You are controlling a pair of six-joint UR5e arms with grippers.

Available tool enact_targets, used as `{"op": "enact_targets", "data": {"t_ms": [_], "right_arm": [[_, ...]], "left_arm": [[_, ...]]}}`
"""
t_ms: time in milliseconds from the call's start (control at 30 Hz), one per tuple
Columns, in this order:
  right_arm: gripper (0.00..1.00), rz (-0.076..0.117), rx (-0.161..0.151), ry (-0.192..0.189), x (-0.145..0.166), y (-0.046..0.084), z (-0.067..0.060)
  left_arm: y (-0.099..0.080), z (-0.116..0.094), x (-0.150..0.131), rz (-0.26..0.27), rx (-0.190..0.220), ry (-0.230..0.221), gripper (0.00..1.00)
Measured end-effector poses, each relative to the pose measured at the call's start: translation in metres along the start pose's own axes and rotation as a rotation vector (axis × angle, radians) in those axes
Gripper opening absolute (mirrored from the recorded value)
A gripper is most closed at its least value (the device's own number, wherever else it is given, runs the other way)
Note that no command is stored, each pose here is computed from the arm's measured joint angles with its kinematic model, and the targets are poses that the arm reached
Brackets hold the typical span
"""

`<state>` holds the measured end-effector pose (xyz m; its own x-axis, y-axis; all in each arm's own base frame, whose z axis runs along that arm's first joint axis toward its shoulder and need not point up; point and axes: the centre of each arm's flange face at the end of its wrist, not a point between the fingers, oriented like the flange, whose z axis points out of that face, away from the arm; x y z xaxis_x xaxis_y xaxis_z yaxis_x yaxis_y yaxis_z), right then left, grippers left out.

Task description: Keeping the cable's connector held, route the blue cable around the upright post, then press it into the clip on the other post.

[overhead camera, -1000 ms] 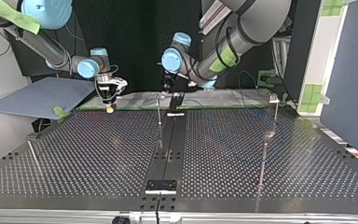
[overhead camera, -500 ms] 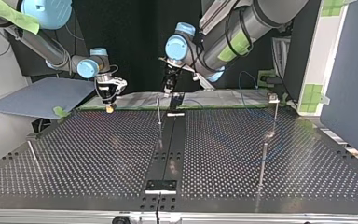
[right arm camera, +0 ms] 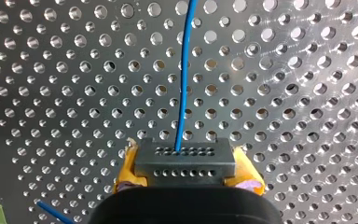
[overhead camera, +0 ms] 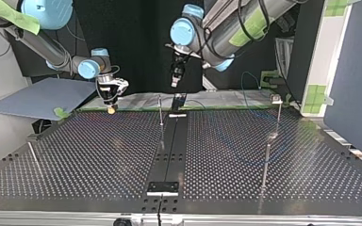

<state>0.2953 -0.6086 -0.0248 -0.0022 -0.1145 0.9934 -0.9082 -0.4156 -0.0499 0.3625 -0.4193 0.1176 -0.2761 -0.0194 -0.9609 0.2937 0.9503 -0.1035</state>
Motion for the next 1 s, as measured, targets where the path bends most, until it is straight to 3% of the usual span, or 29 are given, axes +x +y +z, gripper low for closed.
{"op": "enact_targets", "data": {"t_ms": [433, 1000], "right_arm": [[0.0, 0.0, 0.001, -0.001, -0.001, 0.0, 0.0], [0.0, 0.001, 0.001, -0.003, -0.002, 0.0, 0.0]], "left_arm": [[0.009, -0.062, -0.013, 0.002, 0.017, 0.003, 1.0], [0.029, -0.131, -0.02, 0.0, -0.025, -0.024, 1.0]]}}
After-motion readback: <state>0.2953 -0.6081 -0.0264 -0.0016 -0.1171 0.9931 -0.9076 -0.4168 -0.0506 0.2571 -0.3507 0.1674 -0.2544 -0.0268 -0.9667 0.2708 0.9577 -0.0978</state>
